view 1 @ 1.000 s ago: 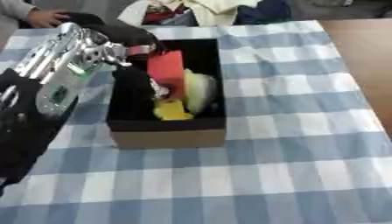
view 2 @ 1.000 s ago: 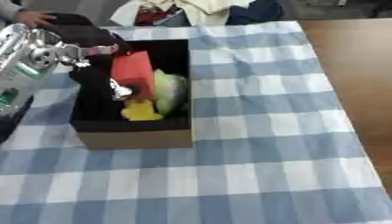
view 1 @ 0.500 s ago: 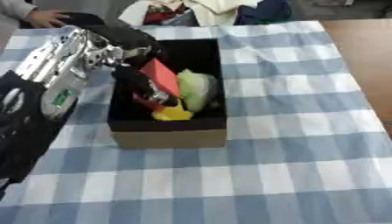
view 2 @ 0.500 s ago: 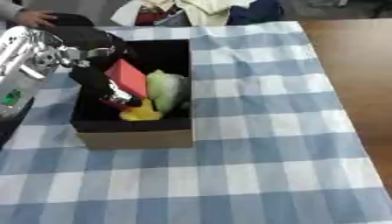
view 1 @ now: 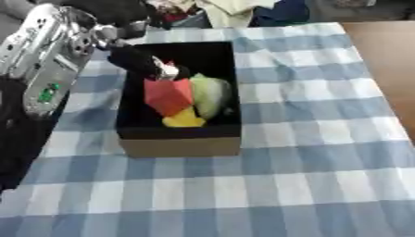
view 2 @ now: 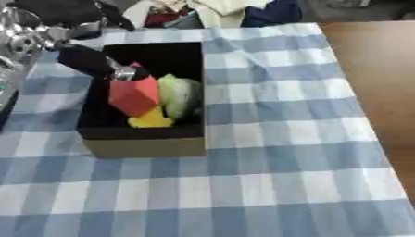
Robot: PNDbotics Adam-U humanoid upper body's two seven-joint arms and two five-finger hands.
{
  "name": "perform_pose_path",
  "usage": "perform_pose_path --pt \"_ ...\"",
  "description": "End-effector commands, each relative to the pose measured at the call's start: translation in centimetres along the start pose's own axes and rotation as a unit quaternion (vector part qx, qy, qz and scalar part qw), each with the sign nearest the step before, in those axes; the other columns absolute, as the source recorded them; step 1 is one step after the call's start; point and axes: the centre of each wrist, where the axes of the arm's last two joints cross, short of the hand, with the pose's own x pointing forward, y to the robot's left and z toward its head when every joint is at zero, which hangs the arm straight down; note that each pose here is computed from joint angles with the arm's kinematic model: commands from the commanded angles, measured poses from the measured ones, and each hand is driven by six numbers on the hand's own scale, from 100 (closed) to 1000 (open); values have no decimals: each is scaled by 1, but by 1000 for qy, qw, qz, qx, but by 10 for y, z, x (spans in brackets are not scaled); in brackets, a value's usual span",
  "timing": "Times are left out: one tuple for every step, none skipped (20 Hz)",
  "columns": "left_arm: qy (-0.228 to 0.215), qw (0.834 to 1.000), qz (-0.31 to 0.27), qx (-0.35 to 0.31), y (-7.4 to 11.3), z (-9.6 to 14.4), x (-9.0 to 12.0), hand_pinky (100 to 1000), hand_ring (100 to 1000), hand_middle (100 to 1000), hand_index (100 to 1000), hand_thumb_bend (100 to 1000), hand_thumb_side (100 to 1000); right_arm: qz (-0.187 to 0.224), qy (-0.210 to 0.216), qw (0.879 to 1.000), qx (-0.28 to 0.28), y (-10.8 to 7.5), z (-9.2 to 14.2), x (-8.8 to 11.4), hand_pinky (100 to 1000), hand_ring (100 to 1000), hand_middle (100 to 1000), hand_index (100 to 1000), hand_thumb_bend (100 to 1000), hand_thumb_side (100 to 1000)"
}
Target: Pick up objects on the table and place them in the box.
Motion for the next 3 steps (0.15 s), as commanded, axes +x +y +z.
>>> perform_pose_path --pt "7 993 33 117 24 23 -1 876 917 805 895 246 993 4 -19 1000 -8 -7 -5 8 925 898 861 850 198 956" --pt "15 986 51 159 28 30 -2 848 903 792 894 178 1000 5 -18 1000 -8 -7 -5 8 925 898 861 850 197 956" --pt "28 976 70 202 31 38 -4 826 891 779 895 144 1000 5 -18 1000 -9 -7 -5 8 925 898 862 850 197 956"
